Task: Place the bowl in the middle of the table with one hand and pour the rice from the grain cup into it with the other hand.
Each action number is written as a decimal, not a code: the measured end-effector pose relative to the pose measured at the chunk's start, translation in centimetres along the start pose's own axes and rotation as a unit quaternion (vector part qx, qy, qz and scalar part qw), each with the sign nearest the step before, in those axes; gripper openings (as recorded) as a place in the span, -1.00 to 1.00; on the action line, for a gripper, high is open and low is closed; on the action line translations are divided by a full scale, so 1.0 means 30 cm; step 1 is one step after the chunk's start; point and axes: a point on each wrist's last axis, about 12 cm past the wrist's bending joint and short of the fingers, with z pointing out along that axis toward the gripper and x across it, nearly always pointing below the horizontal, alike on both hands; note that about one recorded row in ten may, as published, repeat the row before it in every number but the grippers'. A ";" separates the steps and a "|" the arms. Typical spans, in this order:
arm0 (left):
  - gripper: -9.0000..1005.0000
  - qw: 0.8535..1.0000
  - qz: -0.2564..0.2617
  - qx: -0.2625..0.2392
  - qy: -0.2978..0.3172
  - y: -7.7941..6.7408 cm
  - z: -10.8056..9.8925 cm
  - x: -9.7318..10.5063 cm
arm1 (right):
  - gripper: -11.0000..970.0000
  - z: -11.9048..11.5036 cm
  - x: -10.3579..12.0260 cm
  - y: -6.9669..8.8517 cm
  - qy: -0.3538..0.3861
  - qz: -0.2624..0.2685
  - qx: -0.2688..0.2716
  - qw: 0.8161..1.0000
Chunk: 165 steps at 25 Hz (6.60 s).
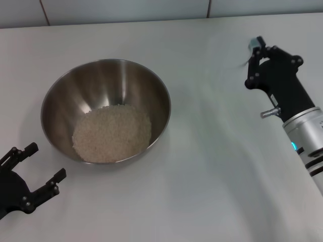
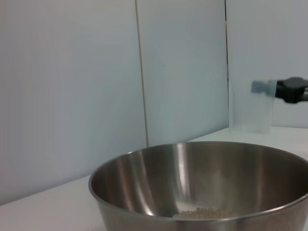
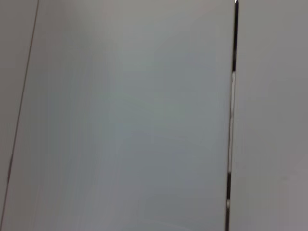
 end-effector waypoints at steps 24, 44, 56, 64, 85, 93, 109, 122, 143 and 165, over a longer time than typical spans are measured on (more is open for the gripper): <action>0.68 1.000 0.000 -0.001 0.000 0.000 -0.001 0.000 | -0.94 0.093 0.079 0.052 0.126 -0.036 -0.085 0.988; 0.68 1.000 -0.004 -0.001 0.004 -0.006 -0.002 0.007 | -0.94 0.095 0.079 0.068 0.126 -0.046 -0.108 0.985; 0.68 1.000 -0.005 -0.003 0.006 -0.006 -0.004 0.009 | -0.62 0.090 0.080 0.068 0.127 -0.045 -0.107 0.985; 0.68 1.000 -0.005 -0.003 0.006 -0.005 -0.004 0.008 | -0.15 0.072 0.093 0.065 0.138 -0.046 -0.104 0.984; 0.68 1.000 -0.009 -0.007 0.009 -0.014 -0.021 0.015 | 0.43 -0.155 0.097 0.043 0.092 -0.025 -0.081 0.992; 0.68 1.000 -0.016 -0.013 0.009 -0.031 -0.050 0.021 | 0.51 -0.307 0.055 0.000 0.024 0.030 -0.152 0.988; 0.68 1.000 -0.017 -0.002 0.009 -0.040 -0.038 0.022 | 0.60 -0.272 0.064 0.038 0.050 0.032 -0.305 0.951; 0.68 1.000 -0.020 -0.002 0.008 -0.045 -0.039 0.024 | 0.60 -0.266 0.068 0.038 0.054 0.027 -0.302 0.952; 0.68 1.000 -0.020 -0.005 0.007 -0.043 -0.040 0.023 | 0.60 -0.263 0.072 0.039 0.058 0.025 -0.301 0.952; 0.68 1.000 -0.019 -0.004 0.005 -0.042 -0.041 0.021 | 0.60 -0.259 0.077 0.046 0.064 0.025 -0.303 0.951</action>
